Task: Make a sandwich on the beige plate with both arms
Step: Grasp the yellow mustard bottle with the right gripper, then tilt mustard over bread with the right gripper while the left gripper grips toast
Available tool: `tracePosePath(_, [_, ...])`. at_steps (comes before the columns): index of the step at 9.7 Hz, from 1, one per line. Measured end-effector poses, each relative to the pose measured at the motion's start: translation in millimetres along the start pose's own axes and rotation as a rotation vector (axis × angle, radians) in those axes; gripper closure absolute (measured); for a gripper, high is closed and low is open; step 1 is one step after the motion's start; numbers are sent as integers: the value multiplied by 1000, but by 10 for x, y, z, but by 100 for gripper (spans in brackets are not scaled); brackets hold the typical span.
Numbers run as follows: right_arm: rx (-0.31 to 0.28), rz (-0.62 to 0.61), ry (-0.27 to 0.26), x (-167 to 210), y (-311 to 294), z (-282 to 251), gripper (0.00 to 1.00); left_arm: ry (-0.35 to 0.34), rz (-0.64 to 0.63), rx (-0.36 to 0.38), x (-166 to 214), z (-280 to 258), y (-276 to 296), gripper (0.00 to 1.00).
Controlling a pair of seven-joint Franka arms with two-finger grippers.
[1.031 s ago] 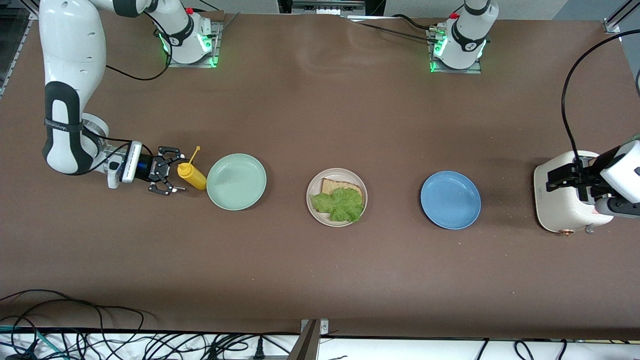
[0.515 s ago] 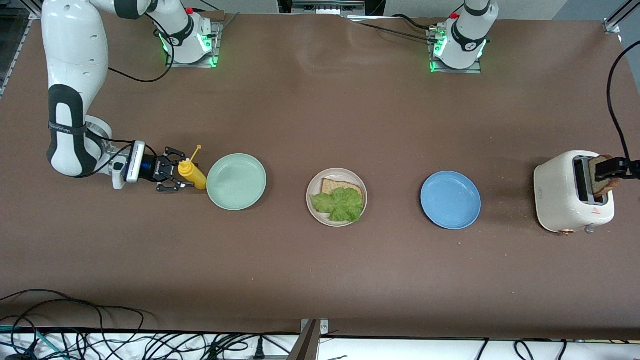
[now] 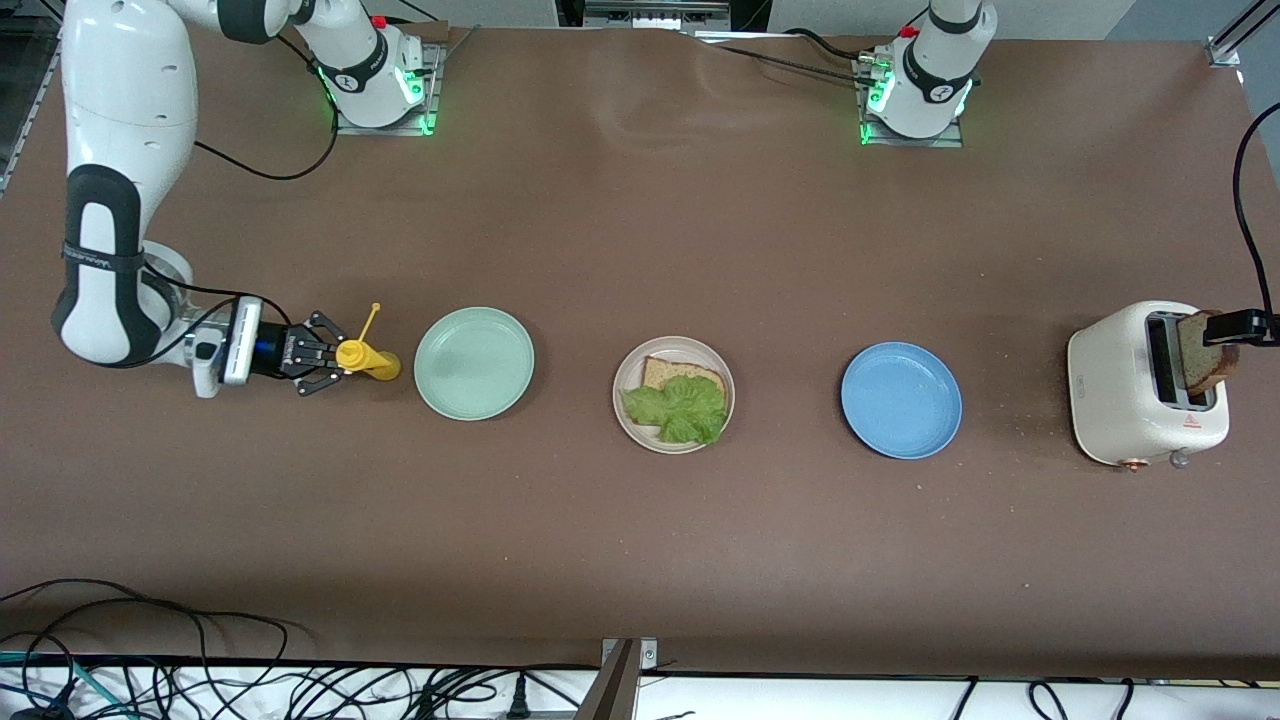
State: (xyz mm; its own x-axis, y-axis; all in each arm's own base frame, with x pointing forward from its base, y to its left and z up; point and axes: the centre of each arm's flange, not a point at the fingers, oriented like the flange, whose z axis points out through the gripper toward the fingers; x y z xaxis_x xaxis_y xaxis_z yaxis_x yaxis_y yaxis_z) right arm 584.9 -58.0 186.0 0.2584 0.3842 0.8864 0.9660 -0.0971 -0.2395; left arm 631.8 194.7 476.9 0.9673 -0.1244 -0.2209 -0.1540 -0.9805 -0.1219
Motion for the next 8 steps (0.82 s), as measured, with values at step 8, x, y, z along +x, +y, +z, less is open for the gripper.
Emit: tracePosePath(8, [0, 252, -509, 1725, 487, 120, 89, 48, -21, 25, 113, 433, -232, 0])
